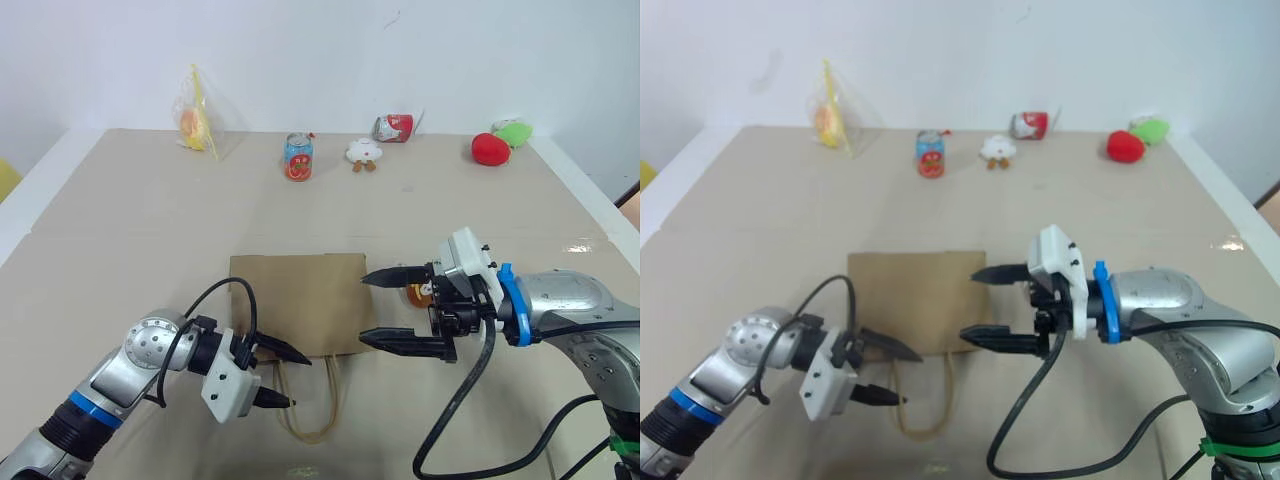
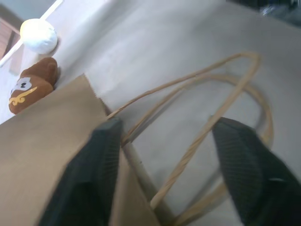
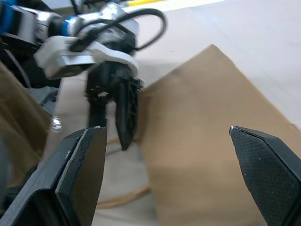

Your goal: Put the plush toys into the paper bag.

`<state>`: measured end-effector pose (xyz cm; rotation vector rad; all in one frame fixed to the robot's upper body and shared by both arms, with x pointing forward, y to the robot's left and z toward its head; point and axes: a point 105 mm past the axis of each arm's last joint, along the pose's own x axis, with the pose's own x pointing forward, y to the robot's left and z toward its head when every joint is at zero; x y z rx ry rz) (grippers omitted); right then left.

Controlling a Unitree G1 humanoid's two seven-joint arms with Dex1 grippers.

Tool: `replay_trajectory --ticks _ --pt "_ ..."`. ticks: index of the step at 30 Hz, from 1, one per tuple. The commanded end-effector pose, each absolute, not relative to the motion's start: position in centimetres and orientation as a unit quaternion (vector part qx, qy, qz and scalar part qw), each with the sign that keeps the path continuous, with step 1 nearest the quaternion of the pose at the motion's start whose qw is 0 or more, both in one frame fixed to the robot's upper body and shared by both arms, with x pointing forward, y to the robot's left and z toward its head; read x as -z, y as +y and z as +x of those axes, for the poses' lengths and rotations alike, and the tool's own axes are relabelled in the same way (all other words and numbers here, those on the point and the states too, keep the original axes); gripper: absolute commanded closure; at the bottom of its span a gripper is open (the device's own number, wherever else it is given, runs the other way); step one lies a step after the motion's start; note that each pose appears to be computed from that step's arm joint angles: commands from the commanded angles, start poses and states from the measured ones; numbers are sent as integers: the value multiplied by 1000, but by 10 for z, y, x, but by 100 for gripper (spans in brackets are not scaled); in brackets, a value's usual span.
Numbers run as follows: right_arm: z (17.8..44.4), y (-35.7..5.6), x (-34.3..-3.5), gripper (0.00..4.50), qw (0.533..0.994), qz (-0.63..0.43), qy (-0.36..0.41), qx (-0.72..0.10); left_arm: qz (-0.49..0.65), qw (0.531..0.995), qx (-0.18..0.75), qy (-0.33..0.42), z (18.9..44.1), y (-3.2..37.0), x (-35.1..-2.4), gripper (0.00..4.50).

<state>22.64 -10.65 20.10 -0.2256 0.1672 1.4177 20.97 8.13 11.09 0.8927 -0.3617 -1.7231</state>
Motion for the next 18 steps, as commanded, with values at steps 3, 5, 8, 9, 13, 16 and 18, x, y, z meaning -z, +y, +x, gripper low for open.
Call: replay_trajectory --ticks 3,5,8,9,13,16,18 --pt "214 -105 -213 0 725 -116 67 -675 332 589 723 -142 218 82 -128 380" --pt "214 -105 -212 0 726 -119 67 -674 320 606 714 -140 224 83 -135 440" --pt "216 -106 -214 0 729 -120 64 -671 307 641 689 -139 240 89 -151 440" --pt "216 -106 -217 0 729 -118 61 -672 308 656 675 -142 250 93 -157 440" --pt "216 -105 -218 0 725 -116 63 -676 297 706 621 -167 284 98 -186 440" --pt "217 -104 -213 0 724 -119 71 -675 291 713 609 -190 293 94 -203 440" --pt "221 -102 -210 0 730 -122 71 -669 288 713 608 -197 294 92 -208 440"
